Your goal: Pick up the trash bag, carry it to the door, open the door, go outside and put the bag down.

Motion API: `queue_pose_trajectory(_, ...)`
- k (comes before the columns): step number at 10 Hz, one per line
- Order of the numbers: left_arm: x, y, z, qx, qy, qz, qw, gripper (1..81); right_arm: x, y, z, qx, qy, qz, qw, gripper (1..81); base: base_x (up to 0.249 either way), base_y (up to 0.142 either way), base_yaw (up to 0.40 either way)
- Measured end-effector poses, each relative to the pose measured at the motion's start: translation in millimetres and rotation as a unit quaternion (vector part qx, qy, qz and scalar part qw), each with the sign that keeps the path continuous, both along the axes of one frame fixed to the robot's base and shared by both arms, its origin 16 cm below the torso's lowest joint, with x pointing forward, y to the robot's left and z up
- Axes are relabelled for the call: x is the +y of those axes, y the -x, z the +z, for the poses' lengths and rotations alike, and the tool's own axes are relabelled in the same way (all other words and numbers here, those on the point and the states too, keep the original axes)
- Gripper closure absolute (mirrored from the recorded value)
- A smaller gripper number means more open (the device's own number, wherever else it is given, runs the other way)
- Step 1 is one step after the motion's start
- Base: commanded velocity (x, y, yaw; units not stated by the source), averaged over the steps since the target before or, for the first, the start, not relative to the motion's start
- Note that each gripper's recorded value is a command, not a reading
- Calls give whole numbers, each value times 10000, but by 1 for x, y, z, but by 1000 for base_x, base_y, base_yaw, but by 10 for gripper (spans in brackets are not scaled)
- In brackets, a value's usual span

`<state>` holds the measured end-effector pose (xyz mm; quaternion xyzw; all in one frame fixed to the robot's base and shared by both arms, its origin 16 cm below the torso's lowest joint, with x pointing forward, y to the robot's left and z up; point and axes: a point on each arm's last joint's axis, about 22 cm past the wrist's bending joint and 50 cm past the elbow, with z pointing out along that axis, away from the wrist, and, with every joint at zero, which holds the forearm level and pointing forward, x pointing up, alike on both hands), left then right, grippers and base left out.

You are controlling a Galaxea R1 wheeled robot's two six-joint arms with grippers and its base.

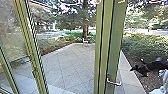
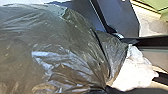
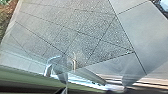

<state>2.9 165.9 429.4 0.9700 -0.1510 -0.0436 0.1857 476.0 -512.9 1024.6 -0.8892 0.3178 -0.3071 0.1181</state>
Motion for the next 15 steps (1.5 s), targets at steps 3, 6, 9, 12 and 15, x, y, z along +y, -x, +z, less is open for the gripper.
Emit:
queue_pose_trajectory(3, 0, 0, 0, -8, 0, -1, 10000, 811, -11, -10, -2, -12, 240, 96, 9997, 10, 0, 0, 0)
queue_pose_trajectory(6, 0, 0, 0, 1, -1, 7, 10000, 811, -27, -25, -1, -90, 579, 229, 9980, 10, 0, 0, 0)
queue_pose_trajectory(9, 0, 3, 1, 76, 1, -19, 10000, 811, -55, -32, 4, -249, 1052, 376, 9934, 10, 0, 0, 0)
queue_pose_trajectory(12, 0, -1, 2, 78, -4, -111, 9999, 811, -102, -21, 21, -500, 1739, 411, 9826, 10, 0, 0, 0)
queue_pose_trajectory(15, -9, -9, 3, 17, 44, -198, 9998, 811, -171, 12, 51, -595, 2308, 40, 9712, 10, 0, 0, 0)
